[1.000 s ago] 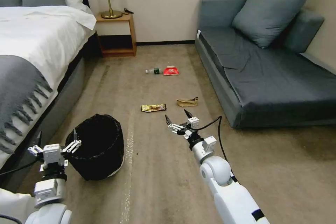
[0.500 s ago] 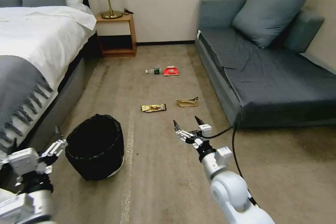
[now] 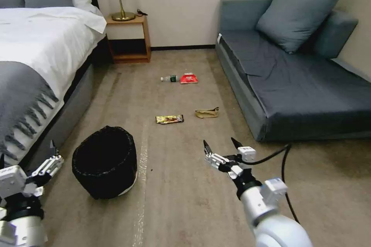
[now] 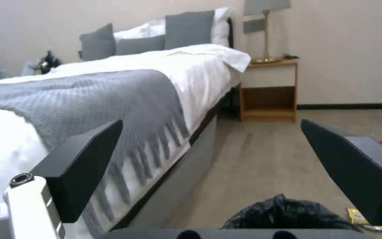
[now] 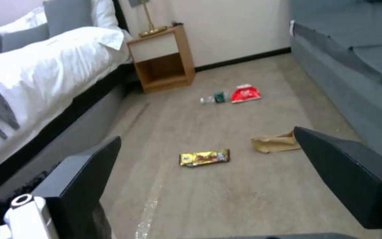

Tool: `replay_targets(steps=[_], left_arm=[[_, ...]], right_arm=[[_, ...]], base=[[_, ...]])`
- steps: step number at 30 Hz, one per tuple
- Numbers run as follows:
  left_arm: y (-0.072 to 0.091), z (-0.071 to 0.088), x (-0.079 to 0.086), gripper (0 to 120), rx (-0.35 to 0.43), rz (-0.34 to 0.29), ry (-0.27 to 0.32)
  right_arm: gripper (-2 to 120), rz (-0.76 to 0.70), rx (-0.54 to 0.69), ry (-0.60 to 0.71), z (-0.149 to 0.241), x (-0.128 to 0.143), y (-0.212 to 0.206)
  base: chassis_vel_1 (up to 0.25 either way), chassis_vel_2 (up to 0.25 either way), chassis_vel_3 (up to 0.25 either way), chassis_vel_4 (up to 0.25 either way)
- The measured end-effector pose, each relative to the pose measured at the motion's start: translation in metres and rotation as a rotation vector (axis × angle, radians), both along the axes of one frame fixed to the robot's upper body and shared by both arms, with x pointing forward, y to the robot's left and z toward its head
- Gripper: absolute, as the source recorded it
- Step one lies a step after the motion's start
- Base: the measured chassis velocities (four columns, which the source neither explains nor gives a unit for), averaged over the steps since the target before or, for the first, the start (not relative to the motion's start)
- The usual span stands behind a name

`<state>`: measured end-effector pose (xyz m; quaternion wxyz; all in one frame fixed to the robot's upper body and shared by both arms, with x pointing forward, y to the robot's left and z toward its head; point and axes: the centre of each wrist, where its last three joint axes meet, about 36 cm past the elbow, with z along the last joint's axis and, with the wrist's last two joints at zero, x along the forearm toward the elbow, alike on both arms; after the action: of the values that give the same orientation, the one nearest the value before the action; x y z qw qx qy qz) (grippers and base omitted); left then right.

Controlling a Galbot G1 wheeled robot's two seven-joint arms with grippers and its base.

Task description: Pick up the trash bin, then pick up the garbage on the floor and place it into the trash bin.

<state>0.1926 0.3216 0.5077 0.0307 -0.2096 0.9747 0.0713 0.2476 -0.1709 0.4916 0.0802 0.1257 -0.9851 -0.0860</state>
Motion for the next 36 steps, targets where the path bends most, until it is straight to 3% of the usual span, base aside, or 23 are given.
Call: replay_targets(steps=[7,16,22,25,29,31,33,36], left_arm=[[0.018,-0.008,0.004,100,-0.029,-0.042,0.045],[0.048,-0.033,0.026,99,-0.135,-0.004,0.091],[0.063,-0.039,0.042,99,-0.192,0.003,0.138],[0.071,-0.043,0.051,99,-0.207,0.009,0.170],[0.085,-0.048,0.074,99,-0.275,0.025,0.281],[0.085,-0.048,0.075,99,-0.277,0.026,0.286],[0.095,-0.049,0.094,99,-0.302,0.020,0.339],[0.100,-0.049,0.102,98,-0.303,0.017,0.363]], right_arm=[[100,-0.004,-0.074,-0.056,-0.010,0.018,-0.024],[100,-0.015,-0.085,-0.061,-0.016,0.022,-0.029],[100,-0.020,-0.085,-0.056,-0.024,0.024,-0.028],[100,-0.020,-0.084,-0.053,-0.027,0.024,-0.026],[100,-0.020,-0.083,-0.043,-0.036,0.027,-0.022],[100,-0.020,-0.083,-0.042,-0.036,0.027,-0.022],[100,-0.023,-0.089,-0.029,-0.046,0.031,-0.020],[100,-0.023,-0.092,-0.022,-0.050,0.033,-0.019]], base=[[0.000,0.000,0.000,0.000],[0.000,0.000,0.000,0.000],[0.000,0.000,0.000,0.000],[0.000,0.000,0.000,0.000],[0.000,0.000,0.000,0.000],[0.000,0.000,0.000,0.000],[0.000,0.000,0.000,0.000],[0.000,0.000,0.000,0.000]])
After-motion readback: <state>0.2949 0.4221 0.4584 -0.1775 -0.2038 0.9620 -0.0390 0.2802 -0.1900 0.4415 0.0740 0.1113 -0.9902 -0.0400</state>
